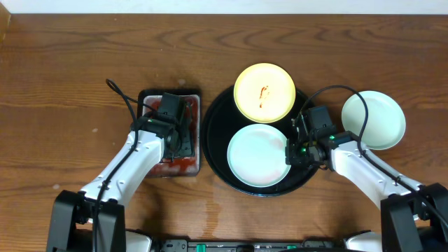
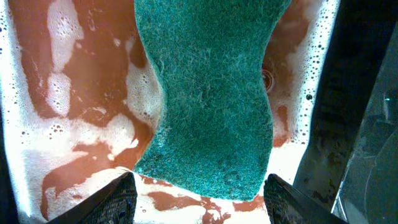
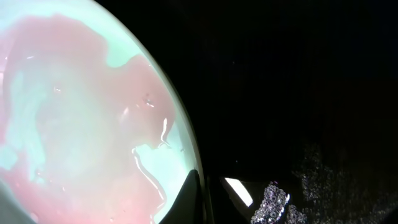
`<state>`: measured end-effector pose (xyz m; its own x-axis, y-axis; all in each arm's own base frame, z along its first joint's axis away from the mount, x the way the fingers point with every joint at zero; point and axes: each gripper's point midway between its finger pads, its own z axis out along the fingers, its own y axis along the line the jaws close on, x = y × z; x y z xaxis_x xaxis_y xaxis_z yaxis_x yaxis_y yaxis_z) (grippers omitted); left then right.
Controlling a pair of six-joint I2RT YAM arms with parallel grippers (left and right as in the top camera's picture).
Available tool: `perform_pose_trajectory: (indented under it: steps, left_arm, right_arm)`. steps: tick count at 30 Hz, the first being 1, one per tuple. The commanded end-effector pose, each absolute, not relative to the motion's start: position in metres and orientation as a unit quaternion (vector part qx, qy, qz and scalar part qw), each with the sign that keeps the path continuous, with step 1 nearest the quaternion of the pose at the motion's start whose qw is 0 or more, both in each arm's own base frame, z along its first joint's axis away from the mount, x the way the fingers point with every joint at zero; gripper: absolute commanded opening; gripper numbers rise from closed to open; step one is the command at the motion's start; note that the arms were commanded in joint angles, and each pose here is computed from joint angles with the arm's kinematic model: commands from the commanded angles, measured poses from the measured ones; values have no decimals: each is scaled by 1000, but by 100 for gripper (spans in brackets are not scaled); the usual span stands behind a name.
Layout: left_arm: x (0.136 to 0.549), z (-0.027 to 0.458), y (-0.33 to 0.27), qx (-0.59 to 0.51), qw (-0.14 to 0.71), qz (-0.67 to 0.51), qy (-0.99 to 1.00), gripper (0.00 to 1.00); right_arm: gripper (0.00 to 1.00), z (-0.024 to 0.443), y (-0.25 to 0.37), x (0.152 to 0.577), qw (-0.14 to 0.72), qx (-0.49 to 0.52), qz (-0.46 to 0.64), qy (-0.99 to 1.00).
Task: Clean dirty plates on tray and stack at the side
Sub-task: 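Lift the pale green plate with the right gripper off the tray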
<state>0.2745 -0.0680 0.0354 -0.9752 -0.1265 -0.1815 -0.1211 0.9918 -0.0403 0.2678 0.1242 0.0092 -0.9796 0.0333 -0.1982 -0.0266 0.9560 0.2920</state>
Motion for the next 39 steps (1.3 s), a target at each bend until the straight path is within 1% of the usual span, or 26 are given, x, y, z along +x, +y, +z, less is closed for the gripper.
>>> perform_pose_trajectory:
  steps: [1,8,19,29,39]
  left_arm:
    - [279,41,-68,-67,99,-17,993,67]
    - [279,40,-68,-67,99,-17,993,67]
    - [280,41,-68,-67,101,-17,992,67]
    - [281,41,-69,-67,103,-18,992,67]
    - [281,41,-69,-67,102,-18,992,67]
  right_arm:
    - [1,36,126,284,156,-27,150,976]
    - [1,73,112,298,235,-40,113,965]
    - [1,124,72,313,346,-29,6,938]
    - [1,149,67,313,393,-73,-95,912]
    - [1,191,85,317,457,-157,-224,846]
